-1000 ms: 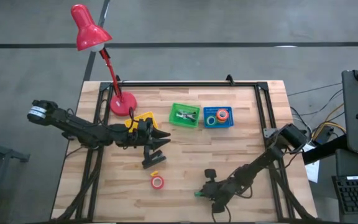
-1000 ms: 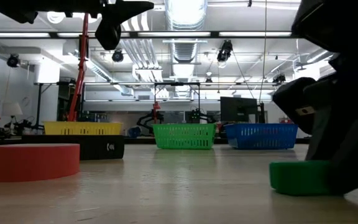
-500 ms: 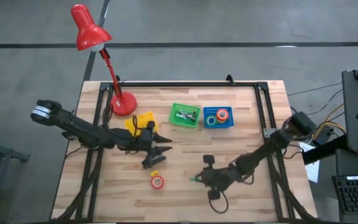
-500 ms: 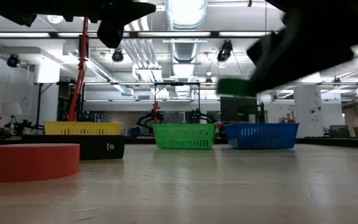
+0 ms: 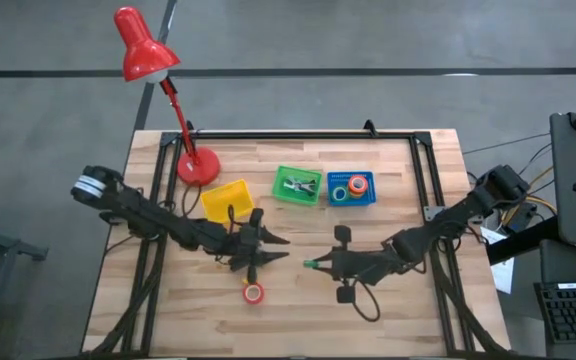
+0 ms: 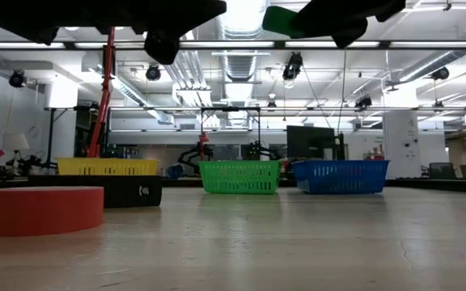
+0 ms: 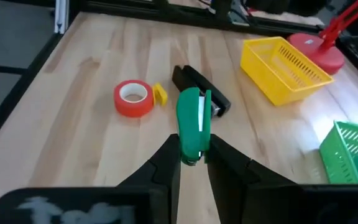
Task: Pick and place Stapler, Stapler remover, tape
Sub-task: Put the small green stapler in the yellow basket
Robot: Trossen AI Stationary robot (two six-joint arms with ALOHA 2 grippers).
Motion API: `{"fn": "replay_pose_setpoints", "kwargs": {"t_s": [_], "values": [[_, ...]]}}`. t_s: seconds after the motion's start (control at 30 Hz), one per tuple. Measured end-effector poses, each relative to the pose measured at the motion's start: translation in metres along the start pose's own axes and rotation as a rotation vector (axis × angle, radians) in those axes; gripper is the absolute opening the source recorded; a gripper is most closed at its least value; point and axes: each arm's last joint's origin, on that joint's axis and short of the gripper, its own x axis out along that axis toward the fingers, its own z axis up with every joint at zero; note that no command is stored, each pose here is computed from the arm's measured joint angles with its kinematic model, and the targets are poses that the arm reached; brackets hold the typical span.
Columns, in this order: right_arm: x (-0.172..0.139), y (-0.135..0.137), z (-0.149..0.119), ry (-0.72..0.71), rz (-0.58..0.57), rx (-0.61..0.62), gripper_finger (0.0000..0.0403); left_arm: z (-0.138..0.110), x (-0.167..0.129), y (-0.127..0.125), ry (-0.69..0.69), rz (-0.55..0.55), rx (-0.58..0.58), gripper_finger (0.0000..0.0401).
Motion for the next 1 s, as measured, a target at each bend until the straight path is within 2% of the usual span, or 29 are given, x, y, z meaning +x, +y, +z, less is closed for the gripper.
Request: {"fn": "replay_pose_setpoints", "kwargs": {"t_s": [0.13,0.33,0.47,1.0], "values": [[0.001,-0.002,0.002,-0.013,-0.004,-0.01,0.0063,0.002,0.018,-0.005,0.008,0.003,0.021,0.0133],[0.001,-0.003,0.002,-0.013,-0.007,-0.012,0.0063,0.002,0.035,-0.011,0.102,0.008,0.053,0.0133],[0.001,-0.003,0.002,-0.013,-0.007,-0.019,0.0063,0.002,0.038,-0.012,0.147,0.006,0.038,0.0133],[0.002,-0.006,0.01,-0.038,-0.032,-0.026,0.0063,0.0,0.036,-0.014,0.165,0.015,0.014,0.0133]]}}
